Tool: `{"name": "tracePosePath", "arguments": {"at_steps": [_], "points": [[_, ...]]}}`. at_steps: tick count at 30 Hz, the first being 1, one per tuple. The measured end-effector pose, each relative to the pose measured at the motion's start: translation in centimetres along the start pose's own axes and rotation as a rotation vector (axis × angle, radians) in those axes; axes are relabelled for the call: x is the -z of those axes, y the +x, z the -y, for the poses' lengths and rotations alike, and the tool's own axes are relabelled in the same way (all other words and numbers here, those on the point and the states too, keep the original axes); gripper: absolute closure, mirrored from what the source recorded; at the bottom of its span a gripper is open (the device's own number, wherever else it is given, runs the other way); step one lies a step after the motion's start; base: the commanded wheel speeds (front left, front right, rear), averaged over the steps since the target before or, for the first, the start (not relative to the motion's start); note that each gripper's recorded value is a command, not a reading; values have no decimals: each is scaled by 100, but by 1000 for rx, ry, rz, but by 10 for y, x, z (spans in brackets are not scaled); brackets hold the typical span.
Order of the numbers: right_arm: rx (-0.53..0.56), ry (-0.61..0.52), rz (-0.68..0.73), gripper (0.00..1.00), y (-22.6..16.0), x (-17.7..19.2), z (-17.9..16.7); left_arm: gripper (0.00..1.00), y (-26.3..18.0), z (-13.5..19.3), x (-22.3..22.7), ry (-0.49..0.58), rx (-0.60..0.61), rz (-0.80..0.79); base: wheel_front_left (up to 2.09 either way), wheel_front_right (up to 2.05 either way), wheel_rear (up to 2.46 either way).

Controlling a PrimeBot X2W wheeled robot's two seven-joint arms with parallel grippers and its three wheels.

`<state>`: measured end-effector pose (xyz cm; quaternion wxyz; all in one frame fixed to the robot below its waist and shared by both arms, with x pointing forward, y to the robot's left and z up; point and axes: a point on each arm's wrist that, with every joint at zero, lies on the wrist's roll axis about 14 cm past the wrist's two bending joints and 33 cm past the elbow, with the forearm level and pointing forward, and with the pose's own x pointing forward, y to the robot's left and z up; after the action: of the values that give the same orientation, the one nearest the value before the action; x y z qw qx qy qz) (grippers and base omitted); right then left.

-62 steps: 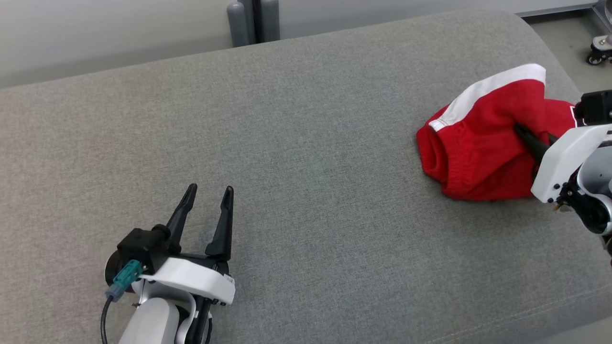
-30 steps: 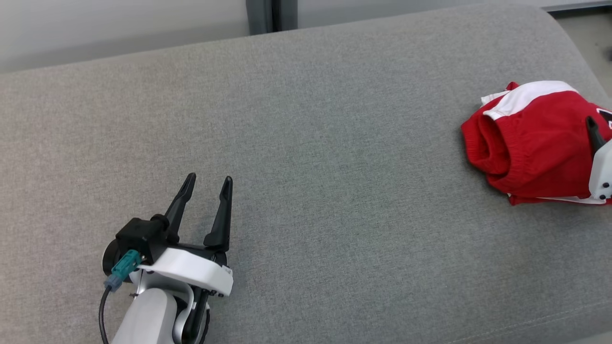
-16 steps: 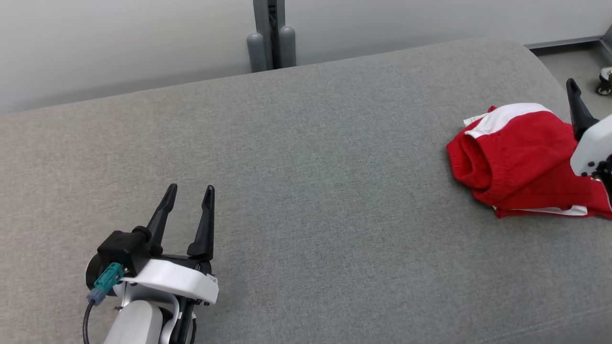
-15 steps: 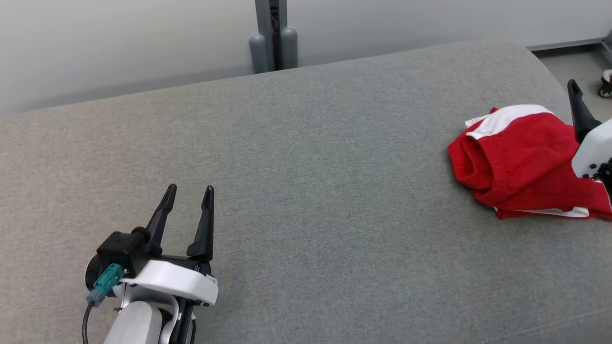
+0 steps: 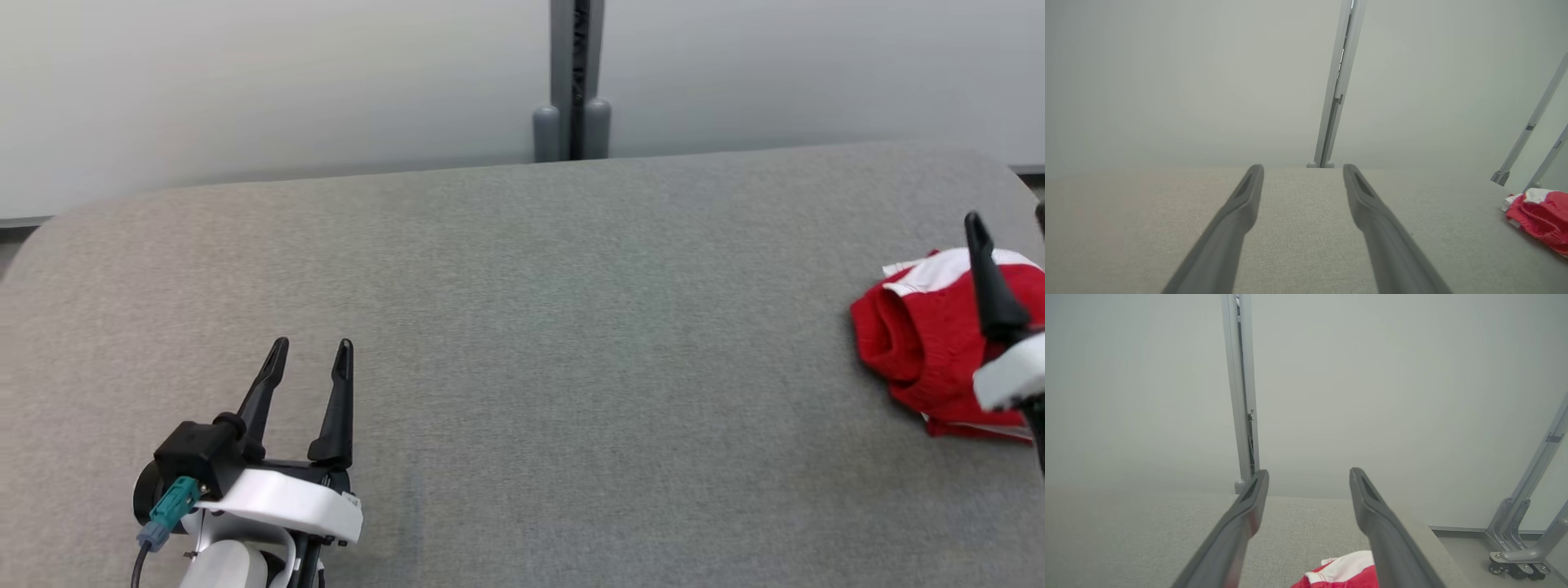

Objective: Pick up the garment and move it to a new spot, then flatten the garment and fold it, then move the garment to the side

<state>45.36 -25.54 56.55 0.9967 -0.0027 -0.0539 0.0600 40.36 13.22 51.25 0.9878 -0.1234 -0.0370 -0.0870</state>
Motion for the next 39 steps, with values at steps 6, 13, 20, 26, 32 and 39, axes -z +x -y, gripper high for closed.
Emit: {"name": "tracePosePath", "arguments": {"at_steps": [6,13,20,26,32,39], "points": [[-53,90,46,0,-27,7,-45,0,-22,-20,-13,0,-78,32,0,0,0],[-24,156,25,0,-61,20,-64,0,-41,-29,-10,-31,-131,31,0,0,0],[-1,200,19,0,-82,27,-76,0,-52,-33,0,-47,-167,4,0,0,0],[-20,226,12,0,-92,33,-92,0,-58,-36,-4,-9,-193,19,0,0,0],[-29,224,8,0,-92,35,-93,0,-60,-28,2,33,-165,-2,0,0,0],[-28,228,5,0,-91,37,-94,0,-60,-28,1,33,-159,-1,0,0,0]]}}
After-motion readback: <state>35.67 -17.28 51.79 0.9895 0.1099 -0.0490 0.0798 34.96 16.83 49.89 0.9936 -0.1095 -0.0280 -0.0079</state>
